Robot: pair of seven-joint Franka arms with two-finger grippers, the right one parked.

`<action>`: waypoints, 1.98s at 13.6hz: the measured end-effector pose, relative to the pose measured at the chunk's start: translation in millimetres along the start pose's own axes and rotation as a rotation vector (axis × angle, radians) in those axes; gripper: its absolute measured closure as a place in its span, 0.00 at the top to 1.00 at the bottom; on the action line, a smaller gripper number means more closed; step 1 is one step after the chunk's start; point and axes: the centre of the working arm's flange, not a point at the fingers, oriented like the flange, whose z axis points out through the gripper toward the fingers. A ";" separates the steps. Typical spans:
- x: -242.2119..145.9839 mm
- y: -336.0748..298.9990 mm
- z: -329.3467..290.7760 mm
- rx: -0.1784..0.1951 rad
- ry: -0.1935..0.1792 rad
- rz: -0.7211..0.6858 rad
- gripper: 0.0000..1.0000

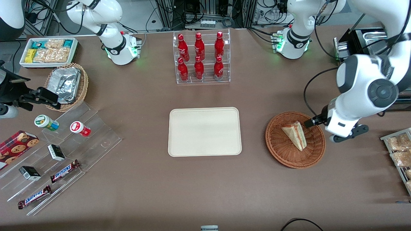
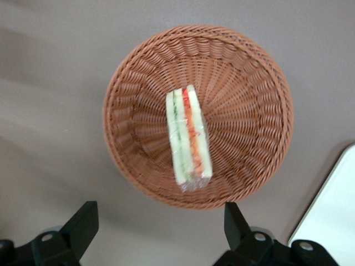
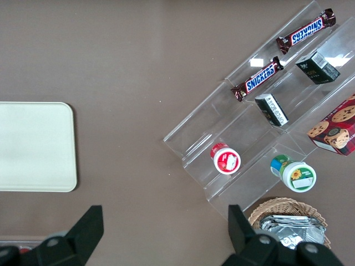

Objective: Place sandwich from basket to tray
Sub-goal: 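Lower the left gripper and close it on the wrapped sandwich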

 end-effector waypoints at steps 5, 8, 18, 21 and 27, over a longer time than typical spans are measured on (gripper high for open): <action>6.8 27.7 50.1 0.041 -0.023 0.014 1.00; 9.3 41.8 85.0 0.070 -0.042 0.042 1.00; 18.1 41.6 119.5 0.078 -0.059 0.037 1.00; 18.9 41.2 125.8 0.073 -0.052 0.037 1.00; 7.3 36.4 160.5 0.051 -0.026 0.043 0.98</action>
